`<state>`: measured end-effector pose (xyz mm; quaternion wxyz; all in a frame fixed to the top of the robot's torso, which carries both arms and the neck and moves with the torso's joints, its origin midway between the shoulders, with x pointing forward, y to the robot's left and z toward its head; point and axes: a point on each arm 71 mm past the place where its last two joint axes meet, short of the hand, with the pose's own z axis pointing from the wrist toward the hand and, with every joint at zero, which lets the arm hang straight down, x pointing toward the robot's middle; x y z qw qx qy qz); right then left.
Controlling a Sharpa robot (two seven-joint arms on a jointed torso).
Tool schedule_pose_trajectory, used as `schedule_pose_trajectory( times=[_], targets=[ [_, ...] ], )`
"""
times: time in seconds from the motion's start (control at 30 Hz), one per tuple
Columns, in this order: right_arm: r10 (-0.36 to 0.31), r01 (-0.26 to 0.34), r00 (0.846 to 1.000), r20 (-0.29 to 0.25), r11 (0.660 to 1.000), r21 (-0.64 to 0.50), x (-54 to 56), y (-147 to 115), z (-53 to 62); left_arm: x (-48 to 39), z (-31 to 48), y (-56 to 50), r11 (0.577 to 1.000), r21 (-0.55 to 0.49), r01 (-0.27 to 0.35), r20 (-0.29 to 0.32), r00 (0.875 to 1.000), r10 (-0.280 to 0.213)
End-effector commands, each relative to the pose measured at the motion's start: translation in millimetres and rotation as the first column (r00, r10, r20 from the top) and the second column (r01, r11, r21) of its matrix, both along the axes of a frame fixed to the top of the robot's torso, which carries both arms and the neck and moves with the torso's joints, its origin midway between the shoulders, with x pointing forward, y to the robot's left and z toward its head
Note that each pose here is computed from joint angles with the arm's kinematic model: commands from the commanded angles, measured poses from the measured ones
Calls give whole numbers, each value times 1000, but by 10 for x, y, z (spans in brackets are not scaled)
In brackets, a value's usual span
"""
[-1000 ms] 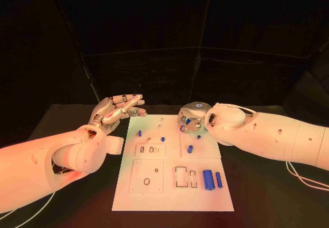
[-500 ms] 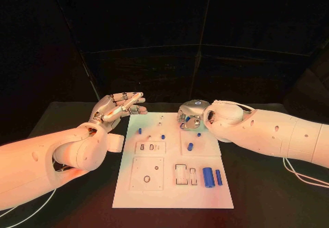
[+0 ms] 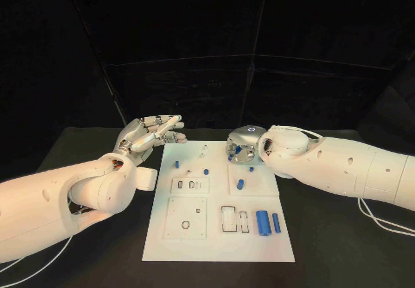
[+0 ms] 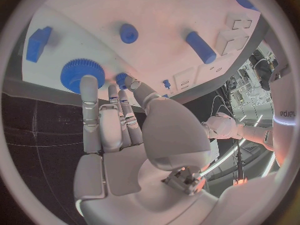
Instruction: Assemble the parts on the task board
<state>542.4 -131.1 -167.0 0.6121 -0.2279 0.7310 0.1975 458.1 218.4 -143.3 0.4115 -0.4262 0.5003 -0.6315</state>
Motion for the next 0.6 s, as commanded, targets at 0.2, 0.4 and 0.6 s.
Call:
schedule_pose_trajectory(
  times=[0.2, 0.4, 0.6],
  targets=[
    [3, -3, 1000, -20, 1000, -15, 8, -4, -26, 2, 15, -19, 1000, -3, 16, 10, 1000, -16],
    [7, -7, 1000, -21, 1000, -9, 11, -5, -33, 5, 14, -23, 1000, -3, 17, 10, 1000, -17],
    [12, -12, 1000, -20, 1000, 2, 15, 6, -34, 6, 14, -34, 1000, -4, 20, 10, 1000, -20]
  ],
)
